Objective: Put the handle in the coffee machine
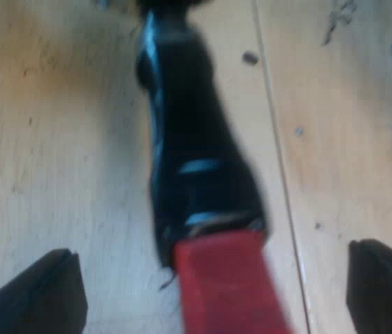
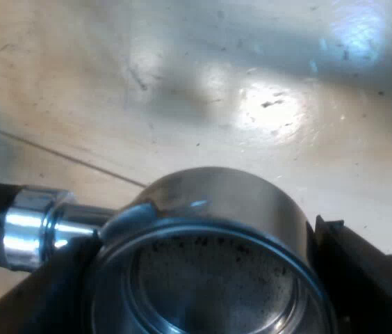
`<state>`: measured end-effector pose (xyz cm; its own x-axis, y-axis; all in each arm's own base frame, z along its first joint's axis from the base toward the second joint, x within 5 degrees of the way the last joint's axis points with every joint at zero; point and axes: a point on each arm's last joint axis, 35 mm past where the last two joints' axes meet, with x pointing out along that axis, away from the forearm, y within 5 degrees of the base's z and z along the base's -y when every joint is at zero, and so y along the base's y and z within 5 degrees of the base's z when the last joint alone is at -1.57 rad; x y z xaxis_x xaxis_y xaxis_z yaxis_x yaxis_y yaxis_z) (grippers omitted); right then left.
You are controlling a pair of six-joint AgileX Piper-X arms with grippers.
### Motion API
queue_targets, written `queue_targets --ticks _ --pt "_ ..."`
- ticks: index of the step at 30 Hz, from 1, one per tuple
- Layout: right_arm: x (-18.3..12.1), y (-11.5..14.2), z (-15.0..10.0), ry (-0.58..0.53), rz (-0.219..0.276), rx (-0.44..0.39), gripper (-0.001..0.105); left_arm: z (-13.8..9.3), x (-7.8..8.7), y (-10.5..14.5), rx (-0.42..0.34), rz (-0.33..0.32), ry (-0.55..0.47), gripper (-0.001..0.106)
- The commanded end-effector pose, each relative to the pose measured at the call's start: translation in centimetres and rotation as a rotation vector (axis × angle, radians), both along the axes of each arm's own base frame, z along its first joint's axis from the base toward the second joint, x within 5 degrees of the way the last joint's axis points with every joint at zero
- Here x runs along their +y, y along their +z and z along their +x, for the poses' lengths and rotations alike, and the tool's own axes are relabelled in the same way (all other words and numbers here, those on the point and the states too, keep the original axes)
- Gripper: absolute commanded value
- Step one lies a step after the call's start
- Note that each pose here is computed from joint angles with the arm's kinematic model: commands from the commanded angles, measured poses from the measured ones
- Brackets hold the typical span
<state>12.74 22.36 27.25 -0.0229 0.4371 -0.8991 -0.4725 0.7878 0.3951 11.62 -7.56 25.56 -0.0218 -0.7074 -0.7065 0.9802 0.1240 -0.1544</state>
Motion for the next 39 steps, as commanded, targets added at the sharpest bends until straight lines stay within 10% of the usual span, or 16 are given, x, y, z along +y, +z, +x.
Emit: queue_targets --ticks 1,16,28,35,39 --pt "0.04 0.9 -0.03 0.017 0.052 0.009 0.0 0.16 -0.12 -0.1 -0.007 -0.007 0.004 0.078" --pt "0.04 0.9 -0.02 0.016 0.051 0.007 0.0 0.56 -0.15 -0.1 -0.037 0.023 0.039 0.076" --pt "0.04 0.9 -0.02 0.016 0.051 0.007 0.0 0.56 -0.16 -0.09 -0.08 0.02 -0.008 -0.001" --pt "-0.01 0.86 0.09 0.002 0.033 -0.021 0.0 0.41 -0.32 0.07 -0.056 -0.047 -0.04 0.0" --pt "-0.02 0.86 0.1 0.008 0.032 -0.027 0.023 0.4 -0.33 0.08 -0.055 -0.051 -0.041 0.0"
